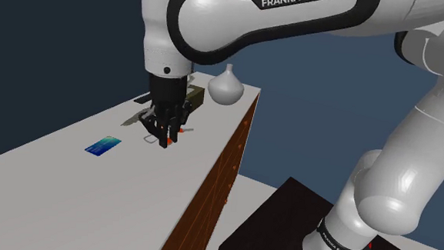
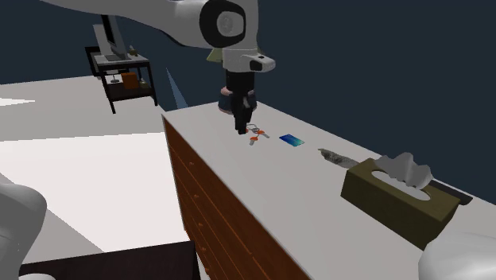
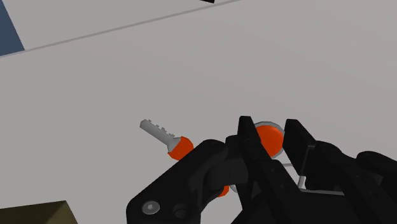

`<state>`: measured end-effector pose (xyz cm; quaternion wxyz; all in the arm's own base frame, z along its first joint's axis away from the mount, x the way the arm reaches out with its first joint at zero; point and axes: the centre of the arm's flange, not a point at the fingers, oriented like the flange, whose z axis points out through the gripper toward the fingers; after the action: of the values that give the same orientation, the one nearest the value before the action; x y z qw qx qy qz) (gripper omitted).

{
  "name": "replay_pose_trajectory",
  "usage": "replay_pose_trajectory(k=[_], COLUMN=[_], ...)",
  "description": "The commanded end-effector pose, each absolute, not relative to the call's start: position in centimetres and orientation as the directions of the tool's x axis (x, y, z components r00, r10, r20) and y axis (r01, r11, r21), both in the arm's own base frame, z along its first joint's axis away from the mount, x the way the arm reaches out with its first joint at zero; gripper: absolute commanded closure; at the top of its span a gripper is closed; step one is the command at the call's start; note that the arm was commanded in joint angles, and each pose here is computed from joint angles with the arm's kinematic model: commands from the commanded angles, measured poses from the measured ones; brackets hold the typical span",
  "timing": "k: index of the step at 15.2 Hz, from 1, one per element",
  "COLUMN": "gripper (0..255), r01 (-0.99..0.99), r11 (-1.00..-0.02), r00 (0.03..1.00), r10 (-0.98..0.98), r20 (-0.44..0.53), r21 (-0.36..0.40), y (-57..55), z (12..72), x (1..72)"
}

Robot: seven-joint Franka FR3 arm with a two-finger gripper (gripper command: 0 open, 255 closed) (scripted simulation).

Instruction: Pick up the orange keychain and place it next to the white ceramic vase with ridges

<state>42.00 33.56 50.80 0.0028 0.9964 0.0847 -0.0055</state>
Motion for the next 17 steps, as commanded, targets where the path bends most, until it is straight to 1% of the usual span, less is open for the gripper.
replay_pose_trajectory(k=[1,17], gripper=[255,255], r01=[0.169,0.169], r11=[-0.986,-0.986], r00=[0.986,0.986], r10=[0.169,0.169], r20=[-0.012,-0.012], r21=[0.005,0.005], y=[33.5,33.5], z=[52.0,60.4], x=[42.0,42.0])
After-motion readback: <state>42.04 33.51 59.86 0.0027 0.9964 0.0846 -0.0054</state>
